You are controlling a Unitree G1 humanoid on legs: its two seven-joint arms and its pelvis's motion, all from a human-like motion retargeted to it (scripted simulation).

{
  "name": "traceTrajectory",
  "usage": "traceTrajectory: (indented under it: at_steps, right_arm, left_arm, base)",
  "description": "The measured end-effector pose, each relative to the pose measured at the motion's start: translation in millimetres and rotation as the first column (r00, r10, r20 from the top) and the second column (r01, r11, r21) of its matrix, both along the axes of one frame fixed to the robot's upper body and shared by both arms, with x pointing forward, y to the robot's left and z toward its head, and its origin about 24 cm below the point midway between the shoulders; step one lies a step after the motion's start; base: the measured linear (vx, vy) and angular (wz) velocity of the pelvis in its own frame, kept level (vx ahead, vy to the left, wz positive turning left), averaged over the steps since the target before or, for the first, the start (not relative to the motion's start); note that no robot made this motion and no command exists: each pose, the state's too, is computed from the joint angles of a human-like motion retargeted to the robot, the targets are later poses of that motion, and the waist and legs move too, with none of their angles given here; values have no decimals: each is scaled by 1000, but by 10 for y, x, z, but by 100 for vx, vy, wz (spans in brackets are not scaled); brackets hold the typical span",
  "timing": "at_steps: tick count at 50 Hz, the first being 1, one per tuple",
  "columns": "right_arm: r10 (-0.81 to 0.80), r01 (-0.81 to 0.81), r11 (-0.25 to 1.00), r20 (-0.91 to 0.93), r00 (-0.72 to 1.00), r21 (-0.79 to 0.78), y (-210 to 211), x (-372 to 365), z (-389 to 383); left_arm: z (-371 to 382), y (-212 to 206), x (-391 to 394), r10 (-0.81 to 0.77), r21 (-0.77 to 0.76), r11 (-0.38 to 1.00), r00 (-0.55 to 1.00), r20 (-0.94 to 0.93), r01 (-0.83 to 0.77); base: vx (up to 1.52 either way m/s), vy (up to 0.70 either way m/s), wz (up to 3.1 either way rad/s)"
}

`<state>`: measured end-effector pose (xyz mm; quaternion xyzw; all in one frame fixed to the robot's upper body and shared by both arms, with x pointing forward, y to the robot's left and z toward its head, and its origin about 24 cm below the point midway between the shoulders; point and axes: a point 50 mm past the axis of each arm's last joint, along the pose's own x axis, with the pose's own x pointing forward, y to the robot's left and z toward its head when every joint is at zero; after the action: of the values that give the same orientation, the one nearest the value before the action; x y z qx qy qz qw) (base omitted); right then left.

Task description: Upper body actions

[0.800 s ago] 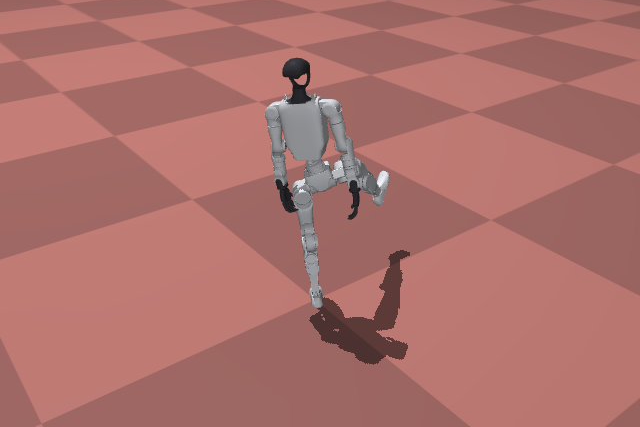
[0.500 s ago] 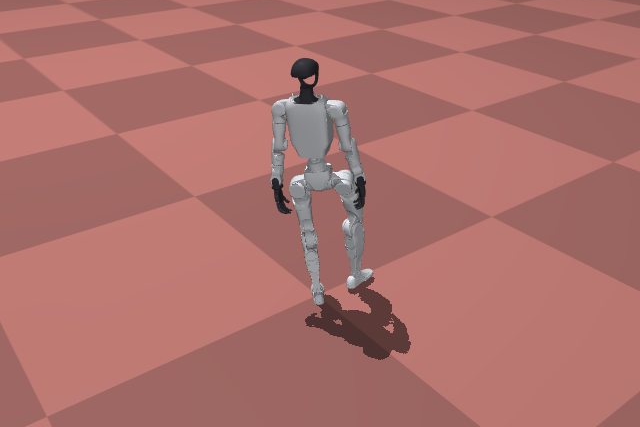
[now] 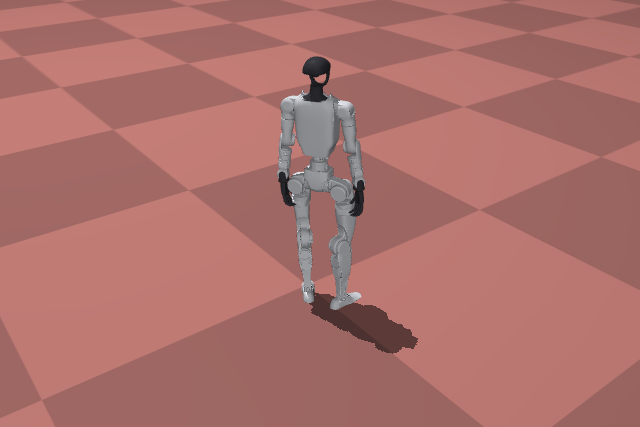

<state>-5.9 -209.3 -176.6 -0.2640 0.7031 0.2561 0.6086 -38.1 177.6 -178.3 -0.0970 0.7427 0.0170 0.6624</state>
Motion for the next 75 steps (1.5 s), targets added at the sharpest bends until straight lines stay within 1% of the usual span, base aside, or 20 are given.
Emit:
traceTrajectory:
  at_steps: [8,11,15,18,21,30,37,43,53,59,68,75]
  right_arm:
    - [-84,80,995,-63,994,-64,-141,-181,42]
    - [-136,131,988,-63,989,-76,-168,-178,50]
    - [-210,206,976,-51,976,-70,-170,-160,49]
    - [-235,233,971,-33,972,-55,-149,-108,40]
    - [-220,219,975,-17,975,-32,-118,-27,28]
    - [-108,106,992,24,994,70,70,216,-10]
    - [-34,32,992,18,999,122,188,251,-23]
    - [-7,8,994,-9,1000,110,182,148,-24]
    - [-70,72,997,-65,995,30,35,-35,5]
    - [-94,95,996,-48,994,3,-7,-62,11]
    - [-90,91,996,-45,995,23,32,-21,3]
    - [-25,27,999,-32,999,47,74,54,-9]
  left_arm:
    - [-13,-148,25,55,-40,998,998,20,-54]
    - [-10,-164,-11,28,-50,998,1000,7,-28]
    - [1,-144,-82,-45,-59,997,999,-19,44]
    - [7,-130,-117,-80,-61,995,996,-31,78]
    - [11,-132,-149,-84,-64,995,996,-40,81]
    - [31,-134,-227,-62,-94,994,995,-71,56]
    - [34,-110,-214,-62,-103,993,996,-69,54]
    - [30,-96,-185,-78,-100,992,995,-61,72]
    - [23,-96,-151,-87,-97,992,995,-48,82]
    - [27,-91,-167,-81,-96,993,995,-54,75]
    - [31,-102,-201,-84,-98,992,994,-64,78]
    - [28,-109,-186,-95,-100,991,994,-60,89]
  base:
    - [-8,-23,-3]
    - [-8,-14,6]
    - [-2,-4,9]
    - [0,0,0]
    - [0,0,0]
    - [0,0,0]
    - [0,0,3]
    - [0,0,0]
    - [0,0,0]
    - [0,0,0]
    - [0,0,0]
    - [0,0,0]
